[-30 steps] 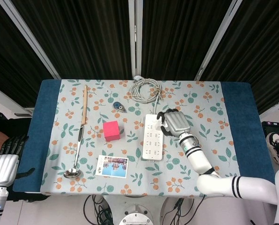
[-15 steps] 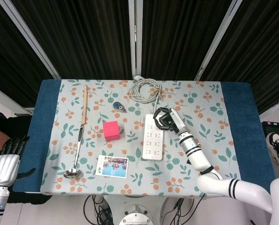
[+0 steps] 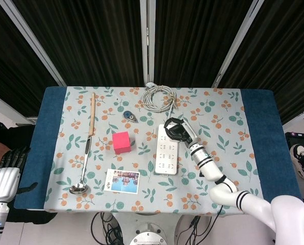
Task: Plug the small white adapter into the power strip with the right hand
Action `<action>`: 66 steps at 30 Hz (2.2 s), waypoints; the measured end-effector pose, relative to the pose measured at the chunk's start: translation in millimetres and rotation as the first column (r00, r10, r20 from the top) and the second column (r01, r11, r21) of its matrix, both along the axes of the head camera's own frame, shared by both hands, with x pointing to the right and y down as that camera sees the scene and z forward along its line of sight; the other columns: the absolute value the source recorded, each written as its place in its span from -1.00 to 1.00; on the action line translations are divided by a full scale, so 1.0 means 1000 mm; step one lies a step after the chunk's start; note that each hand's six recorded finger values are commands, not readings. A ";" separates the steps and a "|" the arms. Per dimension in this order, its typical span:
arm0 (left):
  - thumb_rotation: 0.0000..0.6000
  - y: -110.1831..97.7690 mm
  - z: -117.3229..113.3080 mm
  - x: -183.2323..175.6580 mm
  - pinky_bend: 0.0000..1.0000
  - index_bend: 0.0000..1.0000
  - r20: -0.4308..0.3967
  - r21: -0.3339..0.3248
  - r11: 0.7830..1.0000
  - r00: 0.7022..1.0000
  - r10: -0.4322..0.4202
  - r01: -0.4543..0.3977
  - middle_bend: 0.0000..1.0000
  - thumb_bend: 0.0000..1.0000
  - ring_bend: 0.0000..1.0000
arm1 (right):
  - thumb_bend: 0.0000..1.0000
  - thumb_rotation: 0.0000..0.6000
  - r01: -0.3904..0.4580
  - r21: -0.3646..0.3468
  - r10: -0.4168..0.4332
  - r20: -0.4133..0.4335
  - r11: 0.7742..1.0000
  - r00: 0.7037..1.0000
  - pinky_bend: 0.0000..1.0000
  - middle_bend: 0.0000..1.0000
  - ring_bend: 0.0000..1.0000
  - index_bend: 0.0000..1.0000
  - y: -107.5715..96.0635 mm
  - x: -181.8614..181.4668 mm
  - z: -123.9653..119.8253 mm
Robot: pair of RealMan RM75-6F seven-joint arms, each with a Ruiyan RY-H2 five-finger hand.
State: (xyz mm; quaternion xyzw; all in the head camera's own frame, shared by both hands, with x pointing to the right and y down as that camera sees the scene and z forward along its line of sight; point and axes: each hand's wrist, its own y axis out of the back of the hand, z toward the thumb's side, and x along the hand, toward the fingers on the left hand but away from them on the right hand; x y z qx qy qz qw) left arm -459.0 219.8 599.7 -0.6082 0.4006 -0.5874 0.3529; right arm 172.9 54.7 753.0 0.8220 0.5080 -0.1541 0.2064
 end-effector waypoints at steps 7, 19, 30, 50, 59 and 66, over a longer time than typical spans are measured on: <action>1.00 -0.001 0.000 -0.001 -1.00 -0.96 -0.002 0.001 1.000 1.000 -0.002 0.002 -1.00 -1.00 -1.00 | 0.86 1.00 0.020 0.002 -0.020 0.050 1.000 0.999 1.00 1.00 1.00 1.00 0.002 -0.012 0.006; 1.00 0.000 0.002 -0.002 -1.00 -0.96 -0.007 -0.007 1.000 1.000 -0.005 0.005 -1.00 -1.00 -1.00 | 0.86 1.00 0.049 -0.005 -0.048 0.062 0.999 0.997 1.00 1.00 1.00 1.00 0.005 -0.027 0.014; 1.00 0.001 0.004 -0.003 -1.00 -0.96 -0.011 -0.012 1.000 1.000 -0.007 0.007 -1.00 -1.00 -1.00 | 0.86 1.00 0.063 -0.007 -0.063 0.046 0.998 0.997 1.00 1.00 1.00 1.00 0.008 -0.031 0.018; 1.00 -0.001 0.001 -0.002 -1.00 -0.96 -0.012 0.003 1.000 1.000 0.002 -0.002 -1.00 -1.00 -1.00 | 0.85 1.00 0.022 0.134 -0.031 0.066 0.991 0.997 1.00 1.00 1.00 1.00 -0.010 -0.013 -0.021; 1.00 -0.004 0.000 -0.001 -1.00 -0.96 -0.006 0.020 1.000 1.000 0.004 -0.004 -1.00 -1.00 -1.00 | 0.37 1.00 0.151 0.401 -0.049 -0.253 0.904 0.966 0.46 0.67 0.51 0.52 -0.013 0.032 -0.058; 1.00 -0.006 -0.001 0.002 -1.00 -0.96 -0.006 0.035 0.999 1.000 0.009 -0.008 -1.00 -1.00 -1.00 | -0.31 1.00 0.413 0.478 0.056 -0.704 0.775 0.708 -0.62 -0.13 -0.41 -0.20 0.006 0.107 -0.099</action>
